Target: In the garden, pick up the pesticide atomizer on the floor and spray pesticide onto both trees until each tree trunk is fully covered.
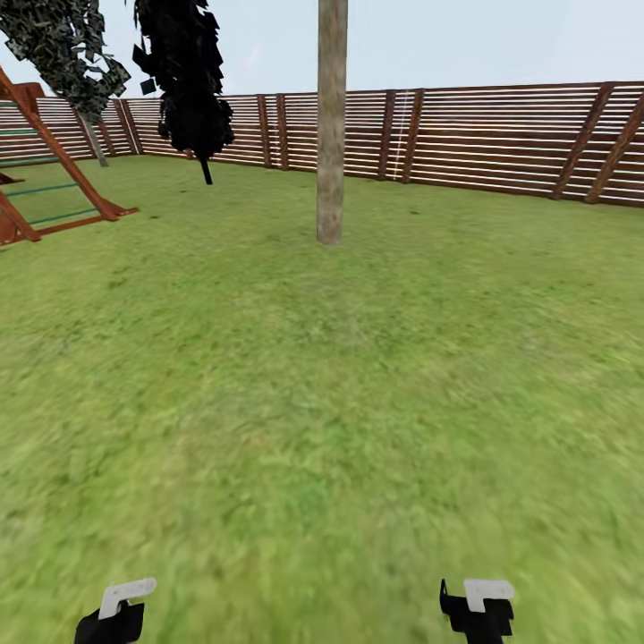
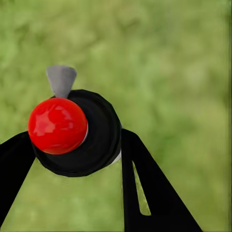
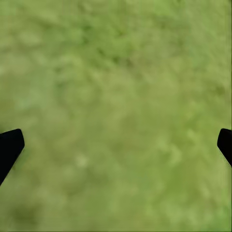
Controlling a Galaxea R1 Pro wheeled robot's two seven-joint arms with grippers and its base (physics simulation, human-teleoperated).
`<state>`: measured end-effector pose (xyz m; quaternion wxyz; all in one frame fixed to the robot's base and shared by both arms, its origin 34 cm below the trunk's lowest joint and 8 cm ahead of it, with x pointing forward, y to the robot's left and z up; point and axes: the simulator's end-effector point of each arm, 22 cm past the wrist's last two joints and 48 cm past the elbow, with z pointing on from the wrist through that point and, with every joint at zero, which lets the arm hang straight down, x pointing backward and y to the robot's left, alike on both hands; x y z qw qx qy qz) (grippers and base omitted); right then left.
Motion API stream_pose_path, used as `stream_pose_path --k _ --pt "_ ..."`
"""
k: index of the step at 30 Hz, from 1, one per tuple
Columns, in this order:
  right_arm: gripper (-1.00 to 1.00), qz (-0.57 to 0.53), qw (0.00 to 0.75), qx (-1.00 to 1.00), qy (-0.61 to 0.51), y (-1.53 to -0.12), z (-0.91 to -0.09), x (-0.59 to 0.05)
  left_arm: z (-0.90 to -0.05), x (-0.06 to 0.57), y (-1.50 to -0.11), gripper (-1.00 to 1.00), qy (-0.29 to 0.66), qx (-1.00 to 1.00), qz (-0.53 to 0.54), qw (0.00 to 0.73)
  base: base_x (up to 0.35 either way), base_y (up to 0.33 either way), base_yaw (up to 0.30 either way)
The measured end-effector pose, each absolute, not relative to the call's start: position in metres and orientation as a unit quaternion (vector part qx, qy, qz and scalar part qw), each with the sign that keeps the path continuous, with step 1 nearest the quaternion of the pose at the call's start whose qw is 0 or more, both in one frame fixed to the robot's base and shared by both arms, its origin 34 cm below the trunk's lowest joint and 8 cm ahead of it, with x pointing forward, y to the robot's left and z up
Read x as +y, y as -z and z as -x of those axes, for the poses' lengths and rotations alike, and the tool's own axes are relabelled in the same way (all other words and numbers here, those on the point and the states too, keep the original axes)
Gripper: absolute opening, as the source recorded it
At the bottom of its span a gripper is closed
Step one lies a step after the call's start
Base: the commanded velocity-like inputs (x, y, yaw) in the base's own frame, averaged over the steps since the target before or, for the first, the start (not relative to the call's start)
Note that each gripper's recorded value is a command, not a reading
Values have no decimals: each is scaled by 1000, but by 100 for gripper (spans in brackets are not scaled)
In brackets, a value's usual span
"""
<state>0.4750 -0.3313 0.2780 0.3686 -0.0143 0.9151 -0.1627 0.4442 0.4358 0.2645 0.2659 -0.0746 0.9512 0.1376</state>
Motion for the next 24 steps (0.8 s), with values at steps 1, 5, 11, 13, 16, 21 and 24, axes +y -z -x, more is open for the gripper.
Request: stream_pose_path --k 1,5,11,13,16,21,24 --pt "100 15 369 915 163 -278 -475 -331 -444 436 -264 -100 -138 951 75 266 339 0 0" --pt "100 14 368 915 163 -278 -475 -332 -445 436 -265 -100 -138 951 75 266 339 0 0" --pt "100 15 369 915 163 -278 -475 -331 -443 436 -264 -100 -138 951 75 265 339 0 0" --pt "100 14 369 915 164 -278 -475 -332 -444 436 -264 -100 -138 951 75 265 339 0 0" --pt "100 14 368 915 165 -278 -475 -334 -444 436 -264 -100 -138 951 75 265 339 0 0" --pt "100 15 368 915 165 -278 -475 -334 -444 436 -264 -100 -138 951 74 265 339 0 0" --pt "100 15 368 915 165 -278 -475 -334 -444 436 -264 -100 -138 951 75 265 339 0 0"
